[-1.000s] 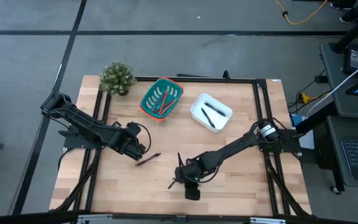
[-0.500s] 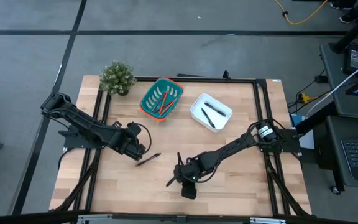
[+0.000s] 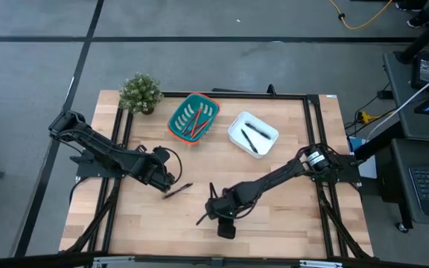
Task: Sort pens & pencils
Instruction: Put the bottom black pen into the white bin
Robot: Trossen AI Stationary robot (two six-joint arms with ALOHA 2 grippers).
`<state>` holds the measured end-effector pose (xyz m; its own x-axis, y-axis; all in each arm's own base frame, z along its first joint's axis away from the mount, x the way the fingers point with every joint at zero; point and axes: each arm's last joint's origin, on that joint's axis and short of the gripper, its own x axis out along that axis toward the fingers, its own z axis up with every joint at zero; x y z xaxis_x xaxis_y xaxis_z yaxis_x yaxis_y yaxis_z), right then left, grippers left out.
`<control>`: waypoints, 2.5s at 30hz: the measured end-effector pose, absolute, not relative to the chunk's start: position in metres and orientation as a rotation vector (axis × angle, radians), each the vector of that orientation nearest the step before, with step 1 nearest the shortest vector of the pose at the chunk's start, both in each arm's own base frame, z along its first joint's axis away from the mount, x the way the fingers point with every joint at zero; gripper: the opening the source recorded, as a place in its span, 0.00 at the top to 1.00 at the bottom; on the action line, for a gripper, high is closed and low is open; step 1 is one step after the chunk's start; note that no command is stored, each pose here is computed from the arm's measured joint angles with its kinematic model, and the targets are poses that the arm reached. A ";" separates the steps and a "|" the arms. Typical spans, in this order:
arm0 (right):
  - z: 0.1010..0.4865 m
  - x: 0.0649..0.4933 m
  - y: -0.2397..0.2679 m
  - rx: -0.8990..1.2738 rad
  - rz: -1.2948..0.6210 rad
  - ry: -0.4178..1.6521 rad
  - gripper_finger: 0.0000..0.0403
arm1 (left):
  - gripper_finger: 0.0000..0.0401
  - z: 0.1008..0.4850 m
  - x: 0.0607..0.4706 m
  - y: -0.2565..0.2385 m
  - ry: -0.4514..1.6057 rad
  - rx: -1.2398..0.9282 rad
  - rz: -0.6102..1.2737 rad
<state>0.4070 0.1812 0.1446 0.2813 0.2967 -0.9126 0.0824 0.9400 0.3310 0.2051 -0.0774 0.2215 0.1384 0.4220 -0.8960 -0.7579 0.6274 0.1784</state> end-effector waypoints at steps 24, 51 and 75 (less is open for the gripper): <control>0.163 0.408 0.170 0.622 -0.316 1.392 0.74 | 0.89 0.222 0.207 -0.077 1.102 -0.341 0.885; 0.145 0.406 0.169 0.738 -0.482 1.462 0.74 | 0.89 0.223 0.209 -0.077 1.063 -0.304 0.876; 0.123 0.405 0.173 0.685 -0.506 1.518 0.77 | 0.89 0.223 0.209 -0.077 1.065 -0.298 0.868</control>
